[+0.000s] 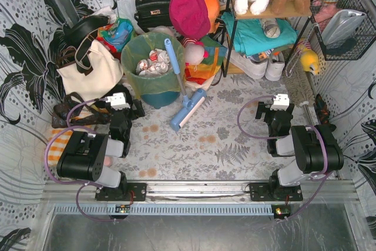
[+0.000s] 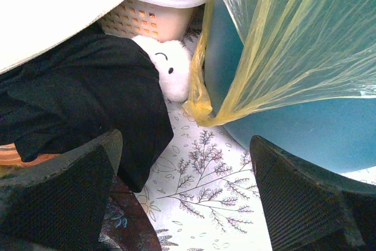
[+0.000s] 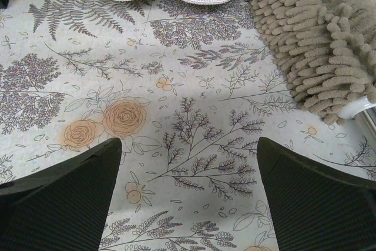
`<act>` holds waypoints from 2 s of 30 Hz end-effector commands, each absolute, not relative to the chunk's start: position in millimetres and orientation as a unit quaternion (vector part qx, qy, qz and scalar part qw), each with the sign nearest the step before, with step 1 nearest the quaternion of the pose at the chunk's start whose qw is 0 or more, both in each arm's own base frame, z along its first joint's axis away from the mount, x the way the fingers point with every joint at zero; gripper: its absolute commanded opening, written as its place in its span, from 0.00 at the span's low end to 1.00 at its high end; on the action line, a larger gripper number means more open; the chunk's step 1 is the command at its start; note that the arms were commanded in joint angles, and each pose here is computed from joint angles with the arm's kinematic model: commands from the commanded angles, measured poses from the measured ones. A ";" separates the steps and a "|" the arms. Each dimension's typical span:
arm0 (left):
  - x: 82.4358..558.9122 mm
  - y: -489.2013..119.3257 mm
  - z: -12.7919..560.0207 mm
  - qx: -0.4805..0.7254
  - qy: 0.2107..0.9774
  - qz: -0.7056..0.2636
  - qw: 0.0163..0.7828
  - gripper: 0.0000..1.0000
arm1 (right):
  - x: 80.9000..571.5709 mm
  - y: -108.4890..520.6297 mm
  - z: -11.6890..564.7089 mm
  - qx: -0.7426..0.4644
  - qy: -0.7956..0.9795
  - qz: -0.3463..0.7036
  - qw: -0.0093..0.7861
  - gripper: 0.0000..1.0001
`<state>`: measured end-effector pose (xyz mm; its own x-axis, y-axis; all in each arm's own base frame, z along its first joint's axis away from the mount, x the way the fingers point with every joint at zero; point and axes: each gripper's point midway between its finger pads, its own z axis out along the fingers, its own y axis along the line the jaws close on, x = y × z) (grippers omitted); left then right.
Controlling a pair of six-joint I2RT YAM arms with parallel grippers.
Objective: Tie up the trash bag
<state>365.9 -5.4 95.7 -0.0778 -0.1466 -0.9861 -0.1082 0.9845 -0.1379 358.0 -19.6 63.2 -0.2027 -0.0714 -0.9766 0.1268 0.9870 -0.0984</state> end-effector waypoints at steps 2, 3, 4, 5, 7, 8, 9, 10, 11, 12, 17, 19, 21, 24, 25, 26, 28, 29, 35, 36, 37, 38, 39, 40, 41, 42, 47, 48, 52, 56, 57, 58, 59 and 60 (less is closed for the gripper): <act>371.4 -5.4 110.3 -0.081 0.715 -0.015 0.694 0.98 | 361.6 -20.9 72.3 0.033 0.758 -0.072 0.648 0.97; 371.2 -5.1 110.1 -0.082 0.715 -0.015 0.694 0.98 | 361.5 -21.1 72.2 0.034 0.758 -0.072 0.647 0.97; 371.4 -5.4 110.0 -0.081 0.715 -0.015 0.694 0.98 | 361.8 -21.0 72.6 0.034 0.758 -0.072 0.648 0.97; 371.8 -5.5 110.4 -0.081 0.715 -0.016 0.694 0.98 | 361.8 -21.0 72.7 0.034 0.757 -0.072 0.648 0.97; 371.9 -5.6 110.2 -0.082 0.715 -0.016 0.694 0.98 | 361.8 -20.9 72.7 0.033 0.757 -0.072 0.648 0.97; 371.9 -5.8 110.2 -0.082 0.716 -0.017 0.694 0.98 | 361.6 -21.0 72.5 0.033 0.758 -0.072 0.648 0.97; 372.1 -5.8 110.7 -0.082 0.715 -0.017 0.694 0.98 | 361.6 -21.0 72.6 0.034 0.758 -0.072 0.648 0.97; 371.9 -5.8 110.0 -0.082 0.716 -0.017 0.693 0.98 | 361.8 -21.2 72.7 0.033 0.758 -0.073 0.648 0.97; 372.0 -5.9 110.0 -0.082 0.716 -0.017 0.693 0.98 | 361.6 -21.1 72.4 0.034 0.758 -0.072 0.648 0.97; 371.9 -5.8 109.9 -0.082 0.716 -0.017 0.693 0.98 | 361.6 -21.0 72.7 0.034 0.757 -0.072 0.648 0.97; 372.1 -5.9 110.3 -0.082 0.716 -0.017 0.693 0.98 | 361.7 -20.9 72.4 0.033 0.758 -0.072 0.648 0.97; 372.2 -6.0 109.9 -0.081 0.716 -0.017 0.693 0.98 | 361.5 -21.1 72.4 0.033 0.758 -0.073 0.647 0.97; 372.3 -6.2 110.0 -0.082 0.716 -0.018 0.693 0.98 | 361.7 -20.8 72.4 0.033 0.758 -0.072 0.647 0.97; 372.4 -6.4 109.9 -0.082 0.717 -0.019 0.692 0.98 | 361.5 -21.1 72.1 0.034 0.758 -0.072 0.647 0.97; 372.2 -6.3 109.8 -0.082 0.717 -0.018 0.692 0.98 | 361.7 -21.0 72.4 0.033 0.758 -0.072 0.648 0.97; 372.3 -6.4 110.4 -0.081 0.716 -0.019 0.693 0.98 | 361.6 -21.1 72.4 0.034 0.758 -0.072 0.648 0.97; 372.2 -6.5 109.9 -0.081 0.717 -0.019 0.693 0.98 | 361.8 -21.0 72.6 0.034 0.758 -0.072 0.648 0.97; 372.1 -6.4 109.8 -0.082 0.717 -0.019 0.692 0.98 | 361.7 -21.1 72.4 0.034 0.758 -0.072 0.647 0.97; 373.0 -6.5 110.2 -0.081 0.717 -0.020 0.692 0.98 | 361.4 -21.1 72.1 0.034 0.758 -0.072 0.647 0.97; 372.7 -6.5 109.9 -0.081 0.717 -0.020 0.692 0.98 | 361.5 -21.0 72.2 0.034 0.758 -0.072 0.647 0.97; 372.3 -6.4 109.7 -0.081 0.717 -0.019 0.692 0.98 | 361.7 -21.0 72.5 0.034 0.758 -0.072 0.648 0.97; 372.0 -6.1 109.9 -0.081 0.716 -0.019 0.693 0.98 | 361.5 -20.9 72.1 0.033 0.758 -0.072 0.647 0.97; 371.6 -5.5 110.1 -0.081 0.716 -0.017 0.693 0.98 | 361.8 -20.9 72.8 0.034 0.757 -0.072 0.648 0.97; 371.2 -5.0 110.4 -0.082 0.715 -0.016 0.694 0.98 | 361.7 -21.1 72.6 0.033 0.758 -0.072 0.648 0.97; 371.0 -5.0 110.9 -0.082 0.714 -0.015 0.695 0.98 | 361.5 -21.0 72.2 0.034 0.758 -0.072 0.647 0.97; 370.5 -5.0 110.1 -0.081 0.715 -0.014 0.694 0.98 | 361.5 -21.0 72.3 0.034 0.758 -0.072 0.647 0.97; 369.9 -4.9 118.5 -0.082 0.712 -0.010 0.697 0.98 | 363.9 -18.5 76.0 0.023 0.759 -0.070 0.647 0.97; 368.9 -3.9 121.7 -0.085 0.712 -0.007 0.697 0.98 | 364.1 -18.6 77.2 0.023 0.759 -0.070 0.647 0.97; 363.7 6.6 136.3 -0.124 0.712 0.027 0.691 0.98 | 366.8 -18.8 83.1 0.019 0.771 -0.073 0.632 0.97; 354.6 16.7 160.5 -0.174 0.701 0.056 0.689 0.98 | 368.0 -13.2 97.4 0.000 0.777 -0.065 0.626 0.97; 352.6 20.8 167.5 -0.195 0.697 0.064 0.687 0.98 | 367.7 -9.7 102.5 -0.010 0.776 -0.059 0.628 0.97; 352.6 24.5 179.8 -0.216 0.690 0.072 0.687 0.98 | 367.7 -5.7 107.0 -0.018 0.778 -0.050 0.626 0.97; 352.9 22.8 188.5 -0.218 0.691 0.071 0.686 0.98 | 368.2 -1.5 112.6 -0.026 0.779 -0.041 0.625 0.97; 352.6 21.9 195.7 -0.221 0.691 0.073 0.684 0.98 | 367.8 2.8 117.3 -0.033 0.781 -0.031 0.623 0.97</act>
<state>357.7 4.6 171.3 0.0255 -0.1773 -0.9838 -0.2633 0.9482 -0.1777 367.8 -11.3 105.6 -0.1848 -0.0786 -0.9796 0.0812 0.9922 -0.0949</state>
